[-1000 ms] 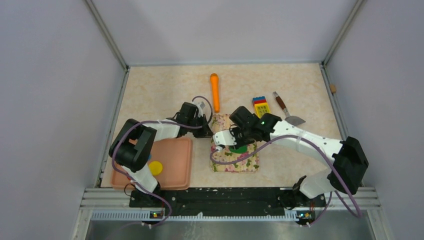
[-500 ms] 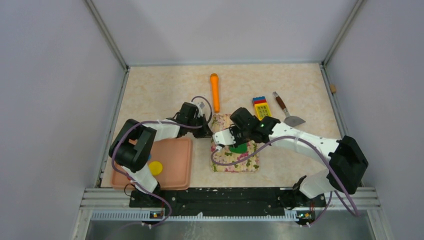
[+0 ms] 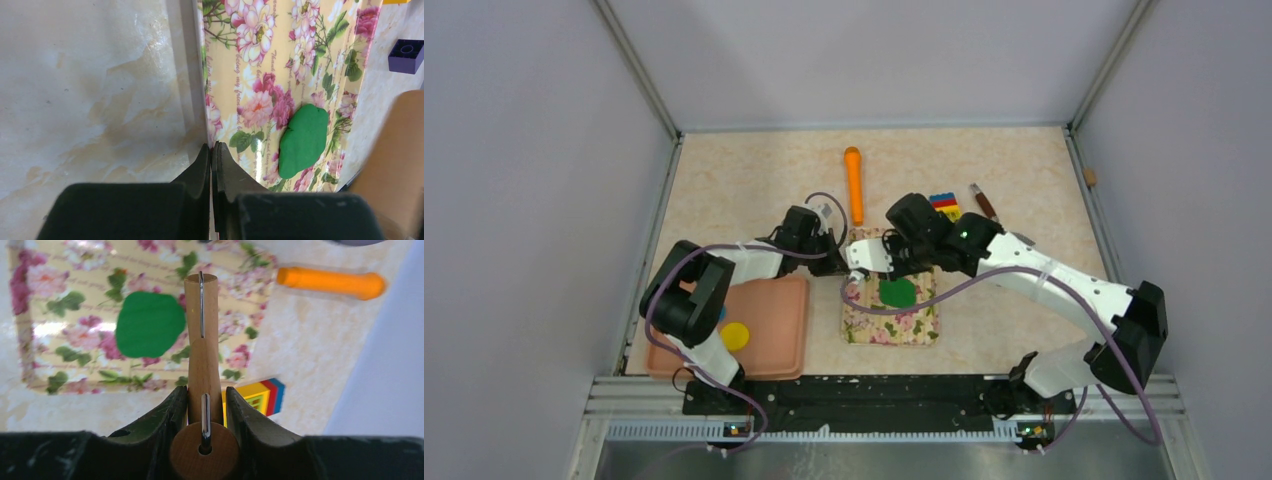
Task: Roll out the dumpling wrappers from the dough
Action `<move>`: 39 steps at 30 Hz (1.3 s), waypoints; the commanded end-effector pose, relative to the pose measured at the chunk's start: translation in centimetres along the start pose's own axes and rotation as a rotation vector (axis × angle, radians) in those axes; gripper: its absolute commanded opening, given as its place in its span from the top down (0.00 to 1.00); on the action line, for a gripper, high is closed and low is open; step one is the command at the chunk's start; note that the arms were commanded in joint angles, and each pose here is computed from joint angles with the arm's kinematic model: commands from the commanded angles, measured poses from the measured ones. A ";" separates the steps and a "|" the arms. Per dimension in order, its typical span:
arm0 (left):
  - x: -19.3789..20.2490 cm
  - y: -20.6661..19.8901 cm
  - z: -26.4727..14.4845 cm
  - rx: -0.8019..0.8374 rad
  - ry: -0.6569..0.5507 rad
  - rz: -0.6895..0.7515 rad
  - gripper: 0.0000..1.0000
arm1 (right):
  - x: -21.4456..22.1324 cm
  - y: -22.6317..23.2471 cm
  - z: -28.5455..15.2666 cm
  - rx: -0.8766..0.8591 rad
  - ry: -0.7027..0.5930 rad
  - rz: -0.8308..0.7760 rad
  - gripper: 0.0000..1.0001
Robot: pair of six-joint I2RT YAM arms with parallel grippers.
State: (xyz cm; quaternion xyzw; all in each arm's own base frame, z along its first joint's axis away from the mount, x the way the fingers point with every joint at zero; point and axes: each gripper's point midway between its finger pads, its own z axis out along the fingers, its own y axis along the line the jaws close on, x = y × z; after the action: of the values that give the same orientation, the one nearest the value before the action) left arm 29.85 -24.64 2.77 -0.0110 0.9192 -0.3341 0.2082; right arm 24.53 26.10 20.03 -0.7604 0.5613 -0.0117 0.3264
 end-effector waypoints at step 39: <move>-1.4 0.2 -0.9 -0.021 -0.080 0.045 1.00 | -0.6 0.1 0.9 -0.028 0.067 -0.058 1.00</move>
State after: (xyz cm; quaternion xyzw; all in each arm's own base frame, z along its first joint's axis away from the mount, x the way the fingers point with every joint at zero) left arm 29.98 -24.30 2.83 -0.0131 0.9194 -0.3269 0.2184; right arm 26.21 26.43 14.69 -0.7910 0.5482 -0.0562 0.2658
